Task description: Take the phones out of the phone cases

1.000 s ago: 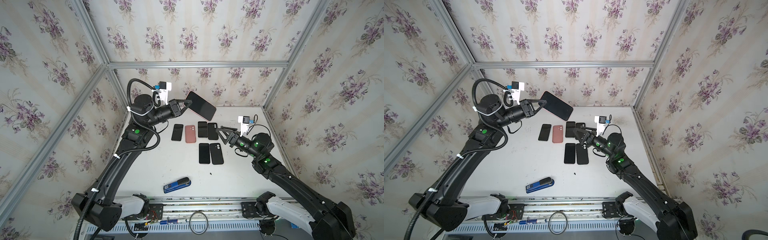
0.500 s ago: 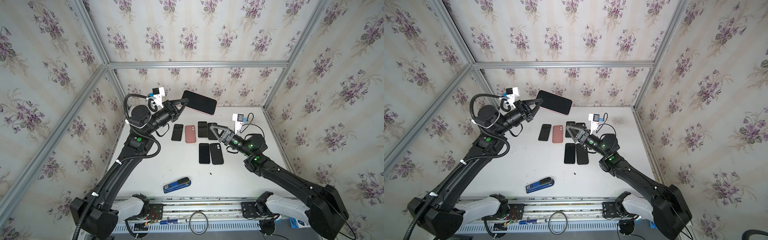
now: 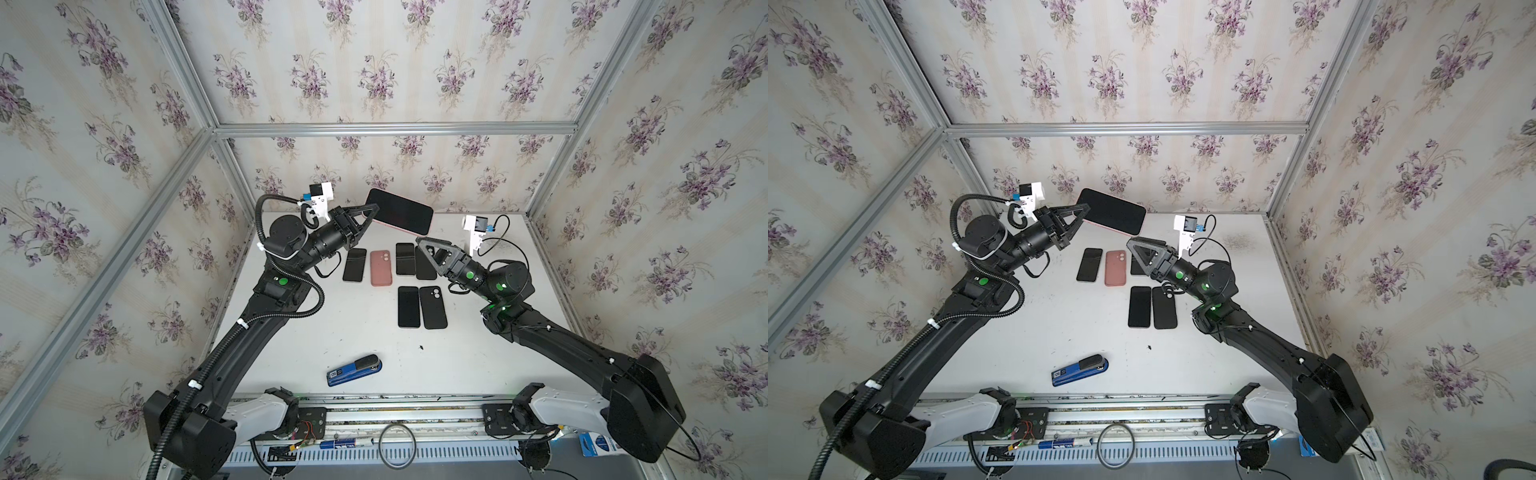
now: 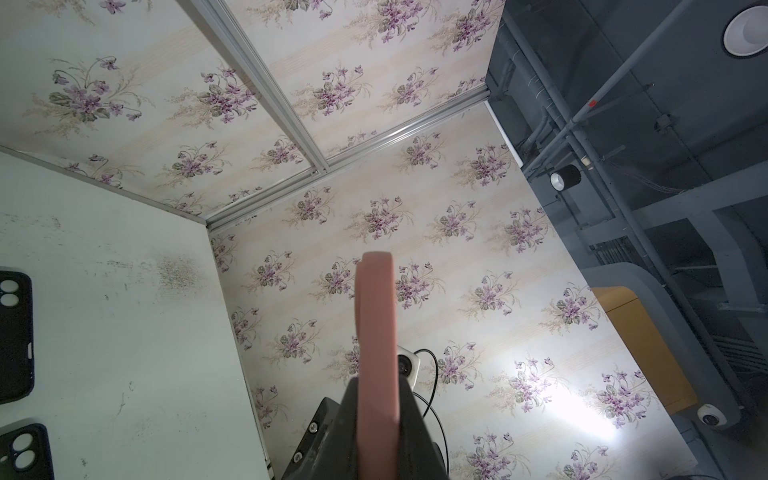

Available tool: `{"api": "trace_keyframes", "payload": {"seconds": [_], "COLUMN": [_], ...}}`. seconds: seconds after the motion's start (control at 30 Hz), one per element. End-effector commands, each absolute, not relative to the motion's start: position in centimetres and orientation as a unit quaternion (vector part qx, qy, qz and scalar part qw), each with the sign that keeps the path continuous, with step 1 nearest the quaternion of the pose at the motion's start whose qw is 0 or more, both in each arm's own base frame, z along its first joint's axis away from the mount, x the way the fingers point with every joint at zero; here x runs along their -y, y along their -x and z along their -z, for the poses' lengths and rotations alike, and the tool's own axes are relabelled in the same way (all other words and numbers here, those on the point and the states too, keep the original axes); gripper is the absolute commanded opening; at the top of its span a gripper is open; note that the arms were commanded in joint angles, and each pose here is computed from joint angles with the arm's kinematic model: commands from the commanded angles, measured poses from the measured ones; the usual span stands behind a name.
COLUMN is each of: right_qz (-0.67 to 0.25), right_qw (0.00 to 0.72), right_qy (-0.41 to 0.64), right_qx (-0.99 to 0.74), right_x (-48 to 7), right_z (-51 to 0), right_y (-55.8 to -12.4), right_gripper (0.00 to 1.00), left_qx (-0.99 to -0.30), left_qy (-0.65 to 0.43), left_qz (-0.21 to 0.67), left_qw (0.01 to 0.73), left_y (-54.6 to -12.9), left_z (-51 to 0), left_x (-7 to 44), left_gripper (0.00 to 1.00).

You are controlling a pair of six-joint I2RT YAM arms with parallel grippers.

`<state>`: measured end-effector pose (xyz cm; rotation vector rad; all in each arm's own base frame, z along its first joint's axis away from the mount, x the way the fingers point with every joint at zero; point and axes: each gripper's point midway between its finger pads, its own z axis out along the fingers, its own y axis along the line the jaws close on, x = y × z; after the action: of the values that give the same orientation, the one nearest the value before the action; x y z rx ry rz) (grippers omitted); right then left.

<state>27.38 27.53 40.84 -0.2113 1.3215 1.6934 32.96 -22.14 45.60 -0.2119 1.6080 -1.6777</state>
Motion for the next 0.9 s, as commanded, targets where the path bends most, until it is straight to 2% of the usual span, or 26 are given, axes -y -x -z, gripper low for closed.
{"api": "trace_keyframes", "payload": {"seconds": [0.0, 0.23, 0.4, 0.53, 0.67, 0.73, 0.87], "right_qz": [-0.714, -0.717, -0.720, -0.727, -0.712, -0.685, -0.629], "right_qw": [0.479, 0.478, 0.474, 0.466, 0.442, 0.418, 0.440], "right_qy": [0.104, 0.103, 0.108, 0.139, 0.226, 0.286, 0.290], "right_qx": [-0.500, -0.497, -0.495, -0.484, -0.497, -0.523, -0.570], "right_x": [-27.5, -27.6, -27.6, -27.8, -28.6, -29.3, -27.2], "right_z": [-43.2, -43.0, -42.5, -41.9, -38.4, -34.9, -30.6], "right_y": [-26.6, -26.9, -26.7, -26.3, -25.9, -26.0, -29.7], "right_gripper": [0.61, 0.37, 0.15, 0.04, 0.02, 0.01, 0.01], "left_qx": [-0.595, -0.592, -0.592, -0.588, -0.586, -0.598, -0.622], "left_qy": [0.061, 0.063, 0.063, 0.069, 0.054, 0.042, 0.014], "left_qz": [0.685, 0.687, 0.692, 0.702, 0.722, 0.726, 0.715], "left_qw": [0.415, 0.416, 0.409, 0.397, 0.363, 0.336, 0.318], "left_y": [-32.0, -31.8, -31.8, -31.9, -31.4, -31.6, -31.0], "left_z": [-48.1, -48.0, -48.1, -48.3, -49.8, -49.9, -50.3], "left_x": [21.8, 21.7, 21.9, 22.0, 22.8, 23.7, 24.2], "left_gripper": [0.00, 0.00, 0.00, 0.00, 0.00, 0.00, 0.00]}}
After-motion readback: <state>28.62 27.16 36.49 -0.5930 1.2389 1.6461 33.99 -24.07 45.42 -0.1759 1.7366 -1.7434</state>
